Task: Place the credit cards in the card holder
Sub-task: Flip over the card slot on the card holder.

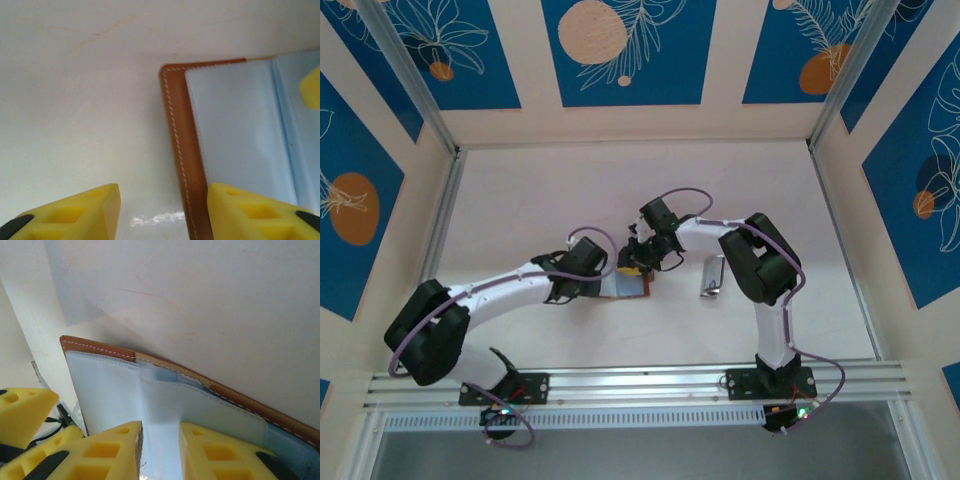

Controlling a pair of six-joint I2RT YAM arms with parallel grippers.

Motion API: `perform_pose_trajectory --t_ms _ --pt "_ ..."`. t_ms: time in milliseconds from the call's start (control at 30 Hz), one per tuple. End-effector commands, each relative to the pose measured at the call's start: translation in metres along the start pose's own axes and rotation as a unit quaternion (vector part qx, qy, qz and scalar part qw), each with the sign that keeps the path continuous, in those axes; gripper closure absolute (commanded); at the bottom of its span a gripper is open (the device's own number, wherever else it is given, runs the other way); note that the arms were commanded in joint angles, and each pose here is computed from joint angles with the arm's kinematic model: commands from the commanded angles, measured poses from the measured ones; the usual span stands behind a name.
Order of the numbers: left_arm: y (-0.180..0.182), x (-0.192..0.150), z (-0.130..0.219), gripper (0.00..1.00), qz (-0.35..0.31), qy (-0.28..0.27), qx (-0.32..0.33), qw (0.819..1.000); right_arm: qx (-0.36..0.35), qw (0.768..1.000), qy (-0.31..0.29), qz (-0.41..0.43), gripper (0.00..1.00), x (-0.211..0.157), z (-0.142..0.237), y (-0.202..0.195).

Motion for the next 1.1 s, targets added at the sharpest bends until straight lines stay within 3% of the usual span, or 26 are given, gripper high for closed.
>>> perform_pose_trajectory --t_ms 0,133,233,367,500,1067 --pt "0.001 0.006 0.009 0.52 0.006 0.010 -0.040 0.999 -0.127 0.989 0.039 -0.060 0.73 -0.028 -0.012 -0.050" --pt "-0.010 0.023 0.036 0.56 -0.002 -0.010 -0.082 0.997 -0.140 0.988 0.036 -0.049 0.74 -0.029 -0.010 -0.045" --pt "-0.029 0.031 0.047 0.65 -0.015 -0.003 -0.122 0.992 -0.142 0.988 0.035 -0.047 0.76 -0.030 -0.011 -0.044" --pt "-0.045 0.033 0.034 0.81 -0.013 0.026 -0.147 0.989 -0.144 0.988 0.032 -0.047 0.78 -0.029 -0.009 -0.042" --pt "-0.048 0.031 0.013 0.90 -0.006 0.045 -0.137 0.990 -0.153 0.987 0.026 -0.044 0.80 -0.030 -0.004 -0.041" --pt "-0.024 -0.012 -0.042 0.93 -0.035 0.105 -0.063 0.992 -0.216 0.976 0.013 -0.015 0.80 -0.031 0.015 -0.046"
Point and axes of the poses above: each hand's point on the last joint's axis, 136 mm out from that joint toward the fingers, its own z axis back along the fingers, its own y axis along the line the jaws close on, x = y × z, the point moved 7 cm from there along z, back along the fingers, and after that the axes turned 4 degrees about z, right-handed, at the moved point
